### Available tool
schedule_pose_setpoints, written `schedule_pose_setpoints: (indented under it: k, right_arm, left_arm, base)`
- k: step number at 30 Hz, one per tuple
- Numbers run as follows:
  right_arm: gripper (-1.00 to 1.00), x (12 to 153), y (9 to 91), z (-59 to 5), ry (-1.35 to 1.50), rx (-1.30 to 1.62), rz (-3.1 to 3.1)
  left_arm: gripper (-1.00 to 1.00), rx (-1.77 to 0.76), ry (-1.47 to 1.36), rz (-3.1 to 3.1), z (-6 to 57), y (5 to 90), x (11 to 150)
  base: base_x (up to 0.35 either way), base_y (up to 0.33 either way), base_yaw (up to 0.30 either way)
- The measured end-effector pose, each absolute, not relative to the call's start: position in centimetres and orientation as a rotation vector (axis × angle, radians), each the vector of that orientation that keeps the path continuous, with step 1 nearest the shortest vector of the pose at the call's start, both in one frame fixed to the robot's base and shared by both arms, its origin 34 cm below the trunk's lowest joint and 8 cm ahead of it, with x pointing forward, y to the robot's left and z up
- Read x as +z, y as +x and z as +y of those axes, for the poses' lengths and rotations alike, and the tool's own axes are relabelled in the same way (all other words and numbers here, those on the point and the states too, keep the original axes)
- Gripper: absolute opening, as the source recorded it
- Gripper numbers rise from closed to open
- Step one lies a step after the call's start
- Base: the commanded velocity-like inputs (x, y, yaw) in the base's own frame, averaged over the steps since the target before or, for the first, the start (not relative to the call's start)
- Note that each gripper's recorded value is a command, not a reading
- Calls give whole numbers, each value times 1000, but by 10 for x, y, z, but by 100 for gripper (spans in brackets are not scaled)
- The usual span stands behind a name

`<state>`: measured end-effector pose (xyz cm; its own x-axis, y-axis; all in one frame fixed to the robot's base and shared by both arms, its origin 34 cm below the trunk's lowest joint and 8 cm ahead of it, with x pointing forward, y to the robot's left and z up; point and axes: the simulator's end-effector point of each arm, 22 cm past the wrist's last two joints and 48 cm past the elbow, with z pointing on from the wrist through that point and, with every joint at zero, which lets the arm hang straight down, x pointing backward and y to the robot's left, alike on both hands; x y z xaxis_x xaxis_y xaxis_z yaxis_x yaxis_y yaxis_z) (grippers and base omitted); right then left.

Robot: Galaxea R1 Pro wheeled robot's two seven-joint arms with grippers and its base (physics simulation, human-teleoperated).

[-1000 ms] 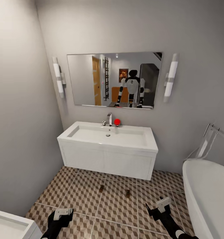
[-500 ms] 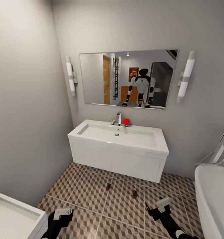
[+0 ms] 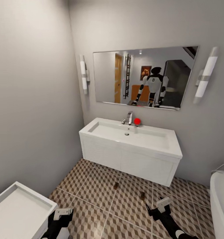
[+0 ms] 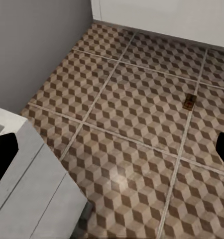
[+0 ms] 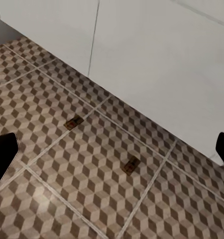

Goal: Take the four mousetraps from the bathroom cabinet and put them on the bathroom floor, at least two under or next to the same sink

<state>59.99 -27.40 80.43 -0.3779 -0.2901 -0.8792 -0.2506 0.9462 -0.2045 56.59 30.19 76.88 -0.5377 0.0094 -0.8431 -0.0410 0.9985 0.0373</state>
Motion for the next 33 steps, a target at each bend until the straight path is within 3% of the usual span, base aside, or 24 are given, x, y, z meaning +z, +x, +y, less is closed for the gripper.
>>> schedule_pose_setpoints:
  k: [20,33]
  right_arm:
    - [100,796,597,-274,-389,-42,1994]
    - [100,793,595,-274,-390,-40,2002]
  left_arm:
    - [100,64,-22,2154,302,562,761]
    - [100,65,-21,2162,302,560,758]
  base:
    - [-153,166,225]
    - [-32,21,241]
